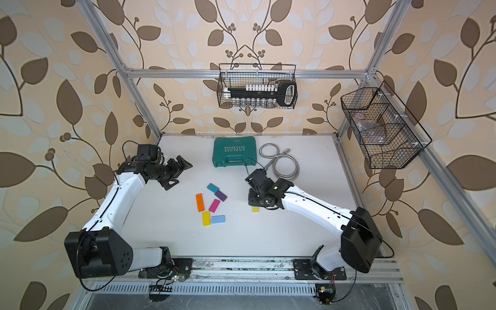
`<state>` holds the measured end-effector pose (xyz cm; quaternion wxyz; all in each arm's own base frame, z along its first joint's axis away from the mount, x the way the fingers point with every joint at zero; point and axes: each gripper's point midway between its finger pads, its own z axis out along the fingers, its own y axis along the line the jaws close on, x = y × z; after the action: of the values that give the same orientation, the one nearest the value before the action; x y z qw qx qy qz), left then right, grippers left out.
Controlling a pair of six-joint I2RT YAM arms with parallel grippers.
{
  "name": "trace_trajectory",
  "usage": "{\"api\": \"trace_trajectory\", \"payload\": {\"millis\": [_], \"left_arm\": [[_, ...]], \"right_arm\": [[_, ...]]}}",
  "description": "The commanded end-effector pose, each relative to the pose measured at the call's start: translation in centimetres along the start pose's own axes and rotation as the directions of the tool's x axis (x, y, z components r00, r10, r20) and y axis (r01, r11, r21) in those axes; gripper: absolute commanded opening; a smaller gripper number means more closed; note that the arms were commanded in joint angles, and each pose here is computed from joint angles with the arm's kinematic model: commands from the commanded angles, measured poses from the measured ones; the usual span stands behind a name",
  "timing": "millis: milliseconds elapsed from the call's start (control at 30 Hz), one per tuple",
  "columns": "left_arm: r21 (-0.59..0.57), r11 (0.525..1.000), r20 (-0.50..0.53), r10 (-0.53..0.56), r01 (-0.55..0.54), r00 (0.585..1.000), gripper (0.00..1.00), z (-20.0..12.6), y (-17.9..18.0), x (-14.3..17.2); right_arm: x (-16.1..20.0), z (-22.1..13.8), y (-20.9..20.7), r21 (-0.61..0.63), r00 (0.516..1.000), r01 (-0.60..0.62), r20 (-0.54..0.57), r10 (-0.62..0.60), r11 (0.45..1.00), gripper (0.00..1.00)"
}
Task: Assemble the letter c with building blocks
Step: Pick up the building block from the center of the board, then place the building block at the center of the board.
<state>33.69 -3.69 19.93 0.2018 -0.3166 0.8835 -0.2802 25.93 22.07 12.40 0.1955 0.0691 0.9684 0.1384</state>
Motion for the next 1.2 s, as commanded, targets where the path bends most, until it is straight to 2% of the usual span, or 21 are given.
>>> {"api": "trace_trajectory", "payload": {"millis": [0,167,400,567,633,667,767,800,900,1000,1033,1100,1167], "left_arm": [[0.053,0.999,0.024,-0.005,0.004,1.0,0.99,-0.9,-1.0,-0.4],[0.058,0.998,0.024,-0.01,0.009,1.0,0.99,-1.0,-1.0,-0.2],[0.063,0.998,0.025,-0.013,0.011,1.0,0.99,-1.2,-1.1,-0.1],[0.062,0.998,0.02,-0.021,0.019,1.0,0.99,-0.9,-0.9,0.1],[0.064,0.998,0.022,-0.022,0.021,1.0,0.99,-0.9,-0.9,0.0],[0.064,0.998,0.021,-0.025,0.024,0.999,0.99,-0.9,-0.9,0.0],[0.066,0.998,0.02,-0.023,0.022,1.0,0.99,-0.9,-1.0,0.0],[0.065,0.998,0.02,-0.021,0.02,1.0,0.99,-0.8,-0.9,0.0],[0.067,0.998,0.016,-0.022,0.021,1.0,0.99,-0.8,-1.0,0.1],[0.075,0.997,0.009,-0.021,0.021,1.0,0.99,-0.7,-1.1,0.2],[0.077,0.997,0.006,-0.02,0.019,1.0,0.99,-0.7,-1.1,0.2],[0.08,0.997,0.003,-0.019,0.018,1.0,0.99,-0.6,-1.2,0.2],[0.087,0.996,-0.002,-0.018,0.018,1.0,0.99,-0.5,-1.3,0.1]], "right_arm": [[2.5,2.3,-3.8,0.057,0.979,-0.188,-0.069,0.192,0.98,0.0],[3.4,3.7,-6.2,0.085,0.909,-0.404,-0.074,0.41,0.911,0.02],[5.1,5.2,-8.9,0.111,0.747,-0.656,-0.05,0.663,0.747,0.05],[5.9,5.4,-9.8,0.138,0.676,-0.726,-0.03,0.736,0.673,0.1],[6.0,5.7,-9.7,0.138,0.664,-0.737,-0.04,0.747,0.662,0.13],[6.0,5.9,-9.5,0.133,0.664,-0.736,-0.052,0.746,0.664,0.19],[6.1,5.9,-9.1,0.147,0.673,-0.722,-0.08,0.736,0.676,0.56],[6.0,5.7,-8.9,0.143,0.681,-0.714,-0.09,0.727,0.686,0.63],[4.9,4.1,-8.0,0.102,0.741,-0.658,-0.091,0.665,0.746,0.7],[2.3,1.6,-7.1,0.054,0.852,-0.519,-0.041,0.521,0.853,0.74],[1.4,0.7,-6.7,0.042,0.902,-0.429,-0.025,0.43,0.902,0.75],[0.1,-0.4,-6.3,0.065,0.973,-0.229,-0.015,0.23,0.971,0.8],[-0.5,-0.9,-6.2,0.103,0.999,-0.007,-0.045,0.011,0.995,0.81]]}}
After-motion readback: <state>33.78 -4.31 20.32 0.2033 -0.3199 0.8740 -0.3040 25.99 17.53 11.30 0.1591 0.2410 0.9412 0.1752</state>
